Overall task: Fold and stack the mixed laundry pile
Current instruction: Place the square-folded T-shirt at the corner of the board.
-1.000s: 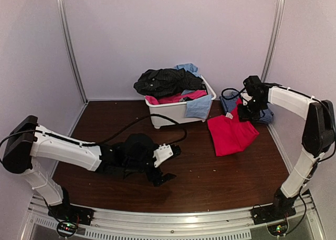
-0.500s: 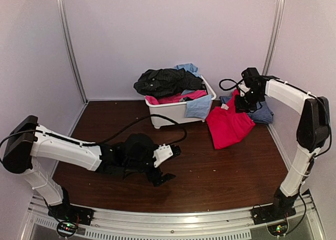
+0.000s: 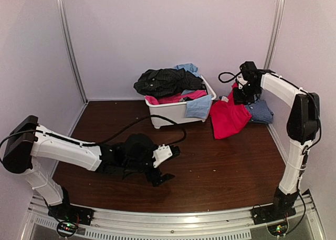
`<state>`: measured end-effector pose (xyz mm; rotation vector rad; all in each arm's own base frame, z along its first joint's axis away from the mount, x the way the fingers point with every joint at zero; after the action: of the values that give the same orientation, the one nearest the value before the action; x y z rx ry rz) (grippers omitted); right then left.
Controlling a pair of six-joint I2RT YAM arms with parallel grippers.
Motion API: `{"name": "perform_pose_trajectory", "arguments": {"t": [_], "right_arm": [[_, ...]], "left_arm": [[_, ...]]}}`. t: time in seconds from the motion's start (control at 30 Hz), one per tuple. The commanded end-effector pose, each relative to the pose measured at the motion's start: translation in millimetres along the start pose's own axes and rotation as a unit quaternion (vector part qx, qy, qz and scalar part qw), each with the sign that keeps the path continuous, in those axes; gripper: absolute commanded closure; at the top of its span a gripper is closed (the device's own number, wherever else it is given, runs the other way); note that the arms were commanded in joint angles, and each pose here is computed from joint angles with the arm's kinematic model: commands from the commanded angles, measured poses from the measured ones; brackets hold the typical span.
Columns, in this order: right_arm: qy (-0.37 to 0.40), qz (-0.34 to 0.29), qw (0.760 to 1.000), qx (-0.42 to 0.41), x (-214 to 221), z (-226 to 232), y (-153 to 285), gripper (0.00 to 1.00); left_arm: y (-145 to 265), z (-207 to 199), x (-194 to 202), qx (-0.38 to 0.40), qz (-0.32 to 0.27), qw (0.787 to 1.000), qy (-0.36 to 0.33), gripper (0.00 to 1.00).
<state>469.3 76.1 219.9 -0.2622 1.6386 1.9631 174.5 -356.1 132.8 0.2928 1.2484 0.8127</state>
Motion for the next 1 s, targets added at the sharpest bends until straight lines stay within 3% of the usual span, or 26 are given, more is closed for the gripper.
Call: {"name": "perform_pose_trajectory", "arguments": {"t": [0.0, 0.2, 0.4, 0.57, 0.73, 0.97], "right_arm": [[0.002, -0.034, 0.999, -0.014, -26, 9, 6, 1.00], [0.031, -0.051, 0.998, -0.030, -50, 23, 2, 1.00], [0.050, -0.085, 0.995, 0.014, -89, 21, -5, 1.00], [0.077, -0.102, 0.990, 0.059, -97, 10, -1, 1.00], [0.119, -0.122, 0.980, 0.101, -101, 2, 22, 1.00], [0.117, -0.180, 0.972, 0.101, -116, 5, 71, 1.00]], "left_arm": [[1, 6, 1, -0.014, -0.002, 1.000, 0.002, 0.02], [0, 7, 2, -0.016, 0.000, 1.000, 0.003, 0.02], [3, 9, -1, -0.021, 0.000, 1.000, 0.004, 0.02], [8, 12, 2, -0.033, 0.003, 0.999, 0.008, 0.03], [8, 10, 5, -0.030, 0.006, 0.999, 0.009, 0.02], [8, 10, 3, -0.027, 0.002, 1.000, 0.013, 0.02]]}}
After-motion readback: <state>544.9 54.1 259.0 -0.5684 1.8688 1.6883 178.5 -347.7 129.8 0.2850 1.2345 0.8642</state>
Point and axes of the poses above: each gripper's point midway between its finger pads, its own y axis back along the fingers, its own z axis along the line the jaws close on, x = y × z, the point moved 5 cm from there along y, back along the fingers, and after that the axes turned 11 degrees about -y, right-handed, at the moved point
